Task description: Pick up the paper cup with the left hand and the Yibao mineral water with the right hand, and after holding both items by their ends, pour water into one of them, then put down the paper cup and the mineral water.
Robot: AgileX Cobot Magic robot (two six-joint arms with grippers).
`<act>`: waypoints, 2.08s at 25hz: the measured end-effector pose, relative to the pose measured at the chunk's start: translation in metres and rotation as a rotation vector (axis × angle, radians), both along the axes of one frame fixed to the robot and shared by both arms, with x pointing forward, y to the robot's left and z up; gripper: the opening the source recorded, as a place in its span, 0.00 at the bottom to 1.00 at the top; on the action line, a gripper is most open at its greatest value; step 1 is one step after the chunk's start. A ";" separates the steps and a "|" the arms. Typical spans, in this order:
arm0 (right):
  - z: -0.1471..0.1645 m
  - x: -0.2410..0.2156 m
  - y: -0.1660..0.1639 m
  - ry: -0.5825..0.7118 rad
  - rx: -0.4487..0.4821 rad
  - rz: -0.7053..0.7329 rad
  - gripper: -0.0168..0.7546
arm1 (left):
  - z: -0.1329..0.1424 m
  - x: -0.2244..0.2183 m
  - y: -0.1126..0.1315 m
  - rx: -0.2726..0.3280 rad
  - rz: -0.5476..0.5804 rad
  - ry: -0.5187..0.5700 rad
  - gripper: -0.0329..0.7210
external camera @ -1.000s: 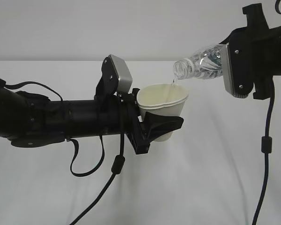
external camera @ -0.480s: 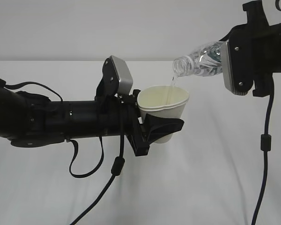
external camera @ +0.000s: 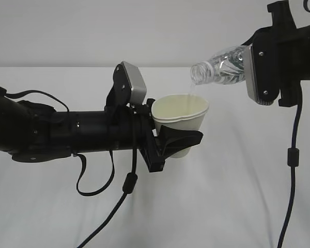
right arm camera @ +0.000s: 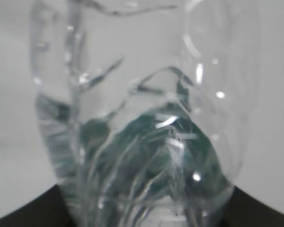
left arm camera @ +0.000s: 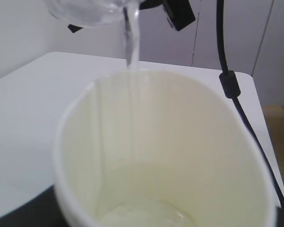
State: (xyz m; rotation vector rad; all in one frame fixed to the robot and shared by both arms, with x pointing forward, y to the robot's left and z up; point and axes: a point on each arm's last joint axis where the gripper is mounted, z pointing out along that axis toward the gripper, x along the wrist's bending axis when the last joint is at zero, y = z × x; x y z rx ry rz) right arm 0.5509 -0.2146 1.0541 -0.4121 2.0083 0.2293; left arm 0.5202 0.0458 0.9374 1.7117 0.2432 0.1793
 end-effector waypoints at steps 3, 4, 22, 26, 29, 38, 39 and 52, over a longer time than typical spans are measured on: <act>0.000 0.000 0.000 0.001 0.001 0.003 0.49 | 0.000 0.000 0.000 0.000 0.000 0.000 0.57; 0.000 0.000 0.000 0.001 0.001 0.003 0.49 | 0.000 0.000 0.000 0.000 0.000 0.000 0.57; 0.000 -0.001 0.002 0.001 -0.007 0.026 0.49 | 0.000 0.000 0.000 -0.002 0.003 0.001 0.57; 0.000 -0.001 0.002 0.000 -0.011 0.028 0.49 | 0.000 0.000 0.000 -0.004 0.006 0.002 0.57; 0.000 -0.001 0.002 -0.002 -0.015 0.030 0.49 | 0.000 0.001 0.000 -0.005 0.008 0.003 0.57; 0.000 -0.001 0.002 -0.006 -0.026 0.037 0.49 | 0.000 0.001 0.000 -0.006 0.010 0.004 0.57; 0.000 -0.001 0.002 -0.006 -0.026 0.037 0.49 | 0.000 0.001 0.000 -0.006 0.010 0.004 0.57; 0.000 -0.001 0.002 -0.009 -0.033 0.041 0.49 | 0.000 0.001 0.000 -0.006 0.010 0.004 0.57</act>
